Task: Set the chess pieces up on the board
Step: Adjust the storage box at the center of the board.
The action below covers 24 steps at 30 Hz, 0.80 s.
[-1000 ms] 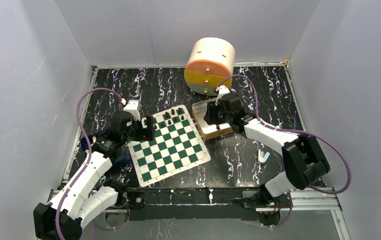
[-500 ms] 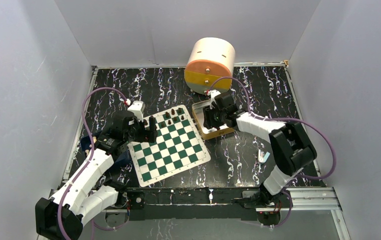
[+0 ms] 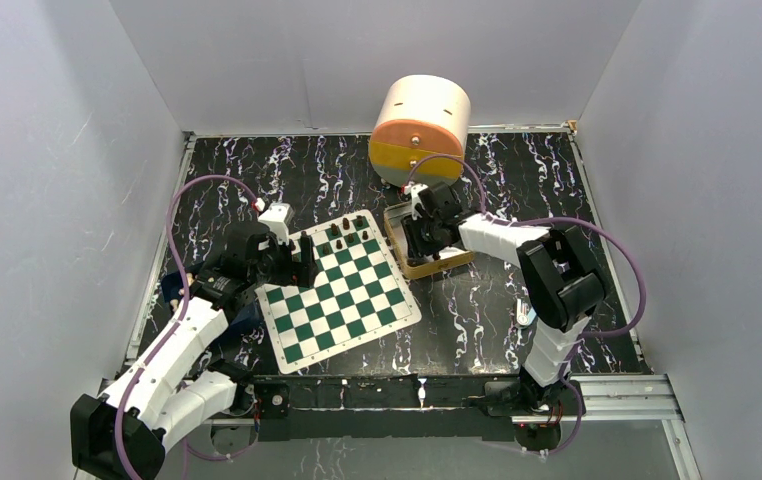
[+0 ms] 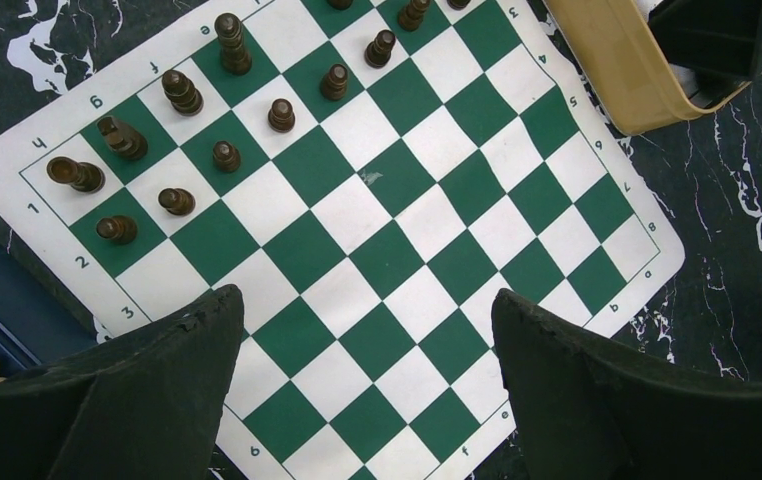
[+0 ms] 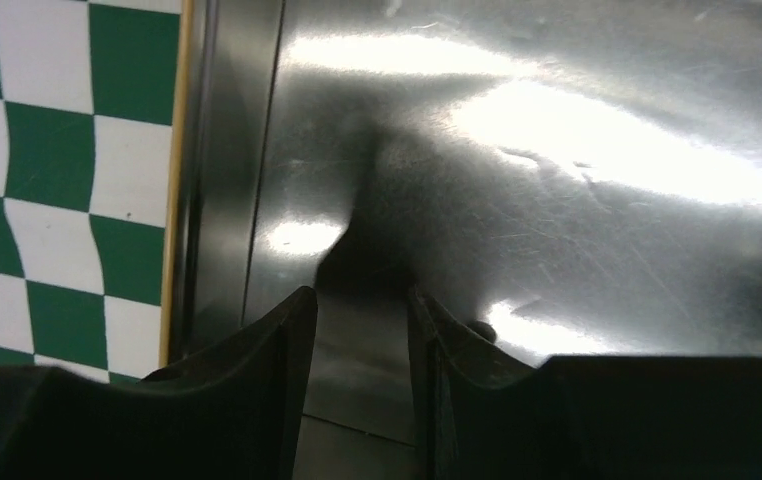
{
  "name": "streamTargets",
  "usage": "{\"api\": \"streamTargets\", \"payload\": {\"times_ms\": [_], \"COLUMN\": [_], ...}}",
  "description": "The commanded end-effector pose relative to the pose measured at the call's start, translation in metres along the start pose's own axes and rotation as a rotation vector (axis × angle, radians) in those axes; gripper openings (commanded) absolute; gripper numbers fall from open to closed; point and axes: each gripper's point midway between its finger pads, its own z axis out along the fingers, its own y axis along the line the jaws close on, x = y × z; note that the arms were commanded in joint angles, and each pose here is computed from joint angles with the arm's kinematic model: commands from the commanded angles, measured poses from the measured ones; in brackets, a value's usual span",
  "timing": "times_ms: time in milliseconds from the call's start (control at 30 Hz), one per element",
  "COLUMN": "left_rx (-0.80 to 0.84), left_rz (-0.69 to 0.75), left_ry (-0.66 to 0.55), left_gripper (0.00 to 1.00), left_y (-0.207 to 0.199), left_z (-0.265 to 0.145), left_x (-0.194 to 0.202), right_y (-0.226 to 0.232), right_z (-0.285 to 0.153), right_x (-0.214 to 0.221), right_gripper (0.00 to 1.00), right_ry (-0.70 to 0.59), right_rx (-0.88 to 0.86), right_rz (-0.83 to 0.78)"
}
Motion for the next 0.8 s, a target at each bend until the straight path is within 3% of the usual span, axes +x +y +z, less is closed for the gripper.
{"api": "streamTargets", "payload": {"times_ms": [0,200,400,533,767], "left_rx": [-0.003,0.008,0.009,0.027,0.042], "left_rz": [0.018,0.019,0.018,0.015,0.02], "left_ry": [-0.026,-0.019,-0.028,-0.037,-0.06], "left_gripper": [0.9,0.9,0.89,0.89,0.89], "left_y": [0.0,-0.003,-0.003,-0.007,-0.012], "left_z": [-0.003,-0.003,-0.004,-0.005,-0.01], "left_x": [-0.007,-0.006,-0.007,-0.009,-0.011], "right_y": [-0.032,-0.049,-0.049,-0.063,-0.099], "right_z": [-0.007,-0.034,-0.063,-0.073,-0.07], "right_x": [-0.014,-0.03,-0.054,-0.066,-0.068], "right_gripper": [0.45,0.3,0.3,0.42,0.66], "right_ry": [0.001,-0.072,-0.172,-0.184,-0.184], "right_rx": [0.186,0.327,0.342,0.291,0.393], "right_rz": [-0.011,0.055,0.058,0.141,0.145]}}
